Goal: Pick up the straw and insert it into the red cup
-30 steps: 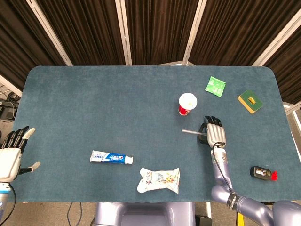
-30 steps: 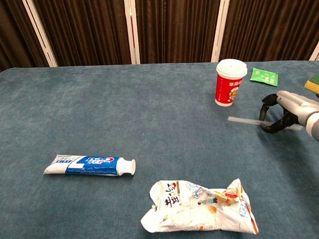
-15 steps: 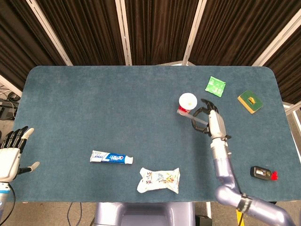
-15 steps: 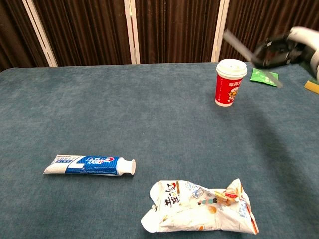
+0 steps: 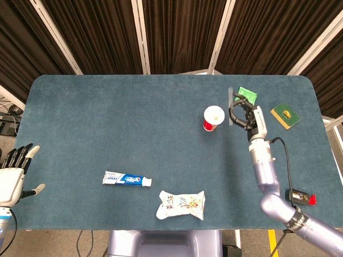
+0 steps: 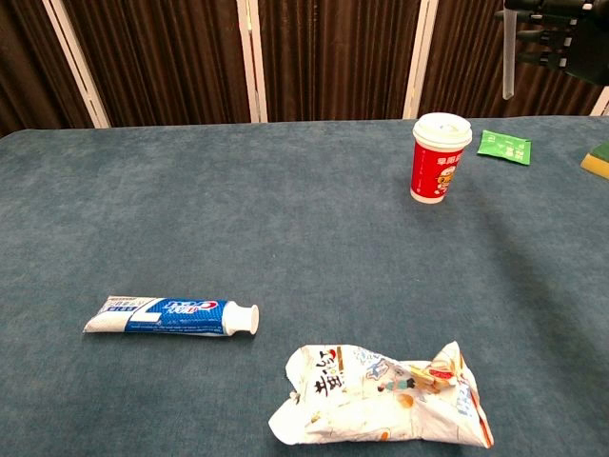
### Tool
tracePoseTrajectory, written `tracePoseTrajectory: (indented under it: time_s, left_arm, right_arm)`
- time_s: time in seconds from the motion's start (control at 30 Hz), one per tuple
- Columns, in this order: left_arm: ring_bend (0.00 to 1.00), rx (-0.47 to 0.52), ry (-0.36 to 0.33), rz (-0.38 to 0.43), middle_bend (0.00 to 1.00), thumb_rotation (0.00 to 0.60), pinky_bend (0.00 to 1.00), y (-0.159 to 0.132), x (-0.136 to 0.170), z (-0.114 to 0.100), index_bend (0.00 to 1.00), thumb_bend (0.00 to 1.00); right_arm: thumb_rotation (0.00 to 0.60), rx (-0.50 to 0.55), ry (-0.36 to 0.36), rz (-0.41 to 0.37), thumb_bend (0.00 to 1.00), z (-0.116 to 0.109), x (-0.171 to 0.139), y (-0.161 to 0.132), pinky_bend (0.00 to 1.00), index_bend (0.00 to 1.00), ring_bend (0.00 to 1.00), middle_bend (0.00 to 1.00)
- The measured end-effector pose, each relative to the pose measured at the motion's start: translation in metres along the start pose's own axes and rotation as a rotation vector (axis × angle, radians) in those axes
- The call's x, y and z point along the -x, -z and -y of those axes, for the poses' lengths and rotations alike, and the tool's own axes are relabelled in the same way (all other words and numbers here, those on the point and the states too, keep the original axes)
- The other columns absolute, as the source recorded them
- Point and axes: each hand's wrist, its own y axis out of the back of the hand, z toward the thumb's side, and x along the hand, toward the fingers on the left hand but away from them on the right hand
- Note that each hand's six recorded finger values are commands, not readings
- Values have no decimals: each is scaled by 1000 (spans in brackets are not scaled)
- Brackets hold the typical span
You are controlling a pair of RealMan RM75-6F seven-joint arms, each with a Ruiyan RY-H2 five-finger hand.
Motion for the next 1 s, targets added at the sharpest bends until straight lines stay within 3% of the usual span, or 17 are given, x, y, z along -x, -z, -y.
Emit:
tracePoseTrajectory:
  time_s: [0.13, 0.53, 1.0]
  left_arm:
    - [0, 1, 2, -5, 0, 600, 0, 1, -1, 1, 0, 0]
    - [0, 14, 15, -15, 0, 600, 0, 3, -2, 2, 0, 0]
    - [0, 20, 21, -9, 0, 600, 0, 2, -3, 2, 0, 0]
  right_arm:
    - [600, 83, 72, -36, 421, 1, 19, 4, 0, 583, 0, 203]
    - [600, 220, 193, -125, 421, 6, 52, 18, 0, 594, 0, 210]
    - [600, 265, 183, -93, 421, 26, 49, 47, 0, 596, 0, 210]
